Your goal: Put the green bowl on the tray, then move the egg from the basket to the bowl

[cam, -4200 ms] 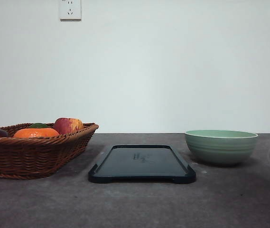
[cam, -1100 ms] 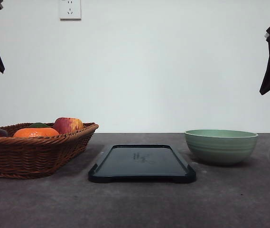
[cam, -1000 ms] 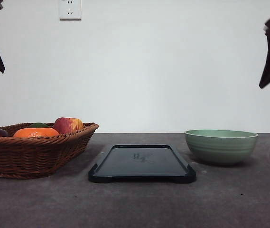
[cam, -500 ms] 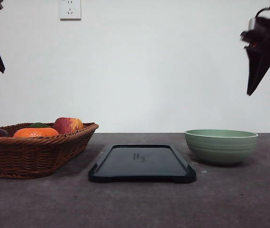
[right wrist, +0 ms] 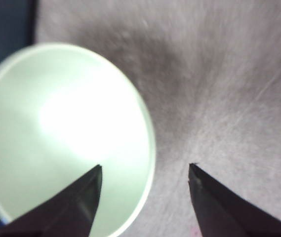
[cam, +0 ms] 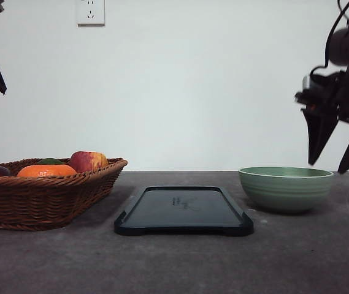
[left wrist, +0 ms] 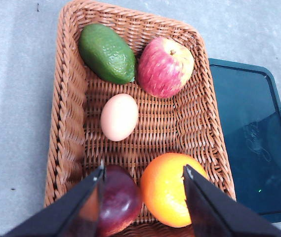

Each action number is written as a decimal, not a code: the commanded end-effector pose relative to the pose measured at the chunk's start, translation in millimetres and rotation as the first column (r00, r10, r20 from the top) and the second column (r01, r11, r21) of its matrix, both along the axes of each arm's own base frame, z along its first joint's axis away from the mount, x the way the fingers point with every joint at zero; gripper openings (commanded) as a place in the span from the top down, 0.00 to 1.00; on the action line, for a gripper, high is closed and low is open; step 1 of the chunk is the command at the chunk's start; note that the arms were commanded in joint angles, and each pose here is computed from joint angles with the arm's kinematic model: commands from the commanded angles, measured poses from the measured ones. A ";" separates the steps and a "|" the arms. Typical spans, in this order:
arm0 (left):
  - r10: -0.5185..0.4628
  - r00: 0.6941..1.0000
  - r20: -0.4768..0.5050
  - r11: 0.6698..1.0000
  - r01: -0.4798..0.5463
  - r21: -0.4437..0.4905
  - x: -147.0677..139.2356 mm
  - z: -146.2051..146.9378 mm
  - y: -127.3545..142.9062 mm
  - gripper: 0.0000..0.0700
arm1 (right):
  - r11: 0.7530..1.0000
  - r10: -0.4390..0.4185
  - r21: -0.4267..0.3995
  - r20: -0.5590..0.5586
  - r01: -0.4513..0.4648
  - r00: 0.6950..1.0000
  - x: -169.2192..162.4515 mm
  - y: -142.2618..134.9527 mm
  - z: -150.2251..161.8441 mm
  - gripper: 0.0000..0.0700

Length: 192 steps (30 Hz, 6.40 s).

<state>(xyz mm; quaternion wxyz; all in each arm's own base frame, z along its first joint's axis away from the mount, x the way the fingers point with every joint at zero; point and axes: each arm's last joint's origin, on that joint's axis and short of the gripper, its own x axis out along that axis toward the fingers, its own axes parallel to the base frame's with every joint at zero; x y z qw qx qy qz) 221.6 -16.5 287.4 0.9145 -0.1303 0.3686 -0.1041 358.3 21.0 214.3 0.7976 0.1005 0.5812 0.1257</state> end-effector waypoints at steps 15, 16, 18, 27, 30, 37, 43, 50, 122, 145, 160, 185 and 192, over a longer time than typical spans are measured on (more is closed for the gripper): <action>-0.012 1.000 0.025 1.000 0.011 0.007 3.2 5.7 -0.4 0.56 | 1.000 0.018 -0.007 -0.081 -0.018 0.997 10.1 1.5 -1.4 1.00; -0.012 1.000 0.024 1.000 0.011 0.007 3.2 5.6 -0.4 0.56 | 1.000 0.019 -0.006 -0.089 -0.019 0.996 10.3 1.7 3.9 1.00; -0.012 1.000 0.024 1.000 0.011 0.007 3.2 5.6 -0.4 0.56 | 0.999 0.031 -0.007 -0.102 -0.032 0.994 10.9 3.9 17.4 1.00; -0.012 1.000 0.024 1.000 0.011 0.007 3.2 5.6 -0.4 0.56 | 0.986 0.164 -0.012 -0.023 -0.164 0.986 12.4 46.5 79.3 1.00; -0.012 1.000 0.024 1.000 0.011 0.007 3.2 5.6 -0.4 0.56 | 0.974 0.226 -0.013 0.037 -0.225 0.974 11.0 71.0 93.1 1.00; -0.012 1.000 0.024 1.000 0.011 0.007 3.2 5.6 -0.4 0.56 | 0.938 0.346 -0.058 0.165 -0.342 0.923 4.7 133.5 99.4 1.00; -0.011 1.000 0.024 1.000 0.011 0.006 3.2 5.6 -0.4 0.56 | 0.928 0.372 -0.043 0.162 -0.371 0.914 9.1 163.5 80.8 1.00; -0.011 1.000 0.024 1.000 0.011 0.007 3.2 5.6 -0.4 0.56 | 0.937 0.348 -0.050 0.089 -0.345 0.933 24.2 170.3 47.4 1.00; -0.012 1.000 0.008 1.000 0.012 0.006 2.2 4.5 -0.6 0.56 | 0.952 0.264 -0.010 0.537 -0.307 0.801 -163.0 88.2 20.0 0.70; -0.104 0.994 -0.028 0.994 0.105 0.039 32.6 11.6 -29.2 0.45 | 0.973 0.182 -0.007 0.643 -0.232 0.744 -223.6 53.7 22.8 0.70; -0.159 0.957 -0.241 0.933 0.225 0.281 116.4 -18.1 -52.9 0.45 | 0.973 0.178 -0.002 0.640 -0.230 0.748 -223.8 53.7 22.6 0.70; -0.137 0.917 -0.373 0.898 0.275 0.345 152.8 -87.4 -58.7 0.45 | 0.974 0.175 -0.002 0.643 -0.228 0.745 -223.5 53.8 23.0 0.70; -0.137 0.918 -0.371 0.898 0.274 0.345 153.0 -87.3 -58.8 0.68 | 0.975 0.173 -0.005 0.645 -0.222 0.745 -223.3 53.7 23.0 0.70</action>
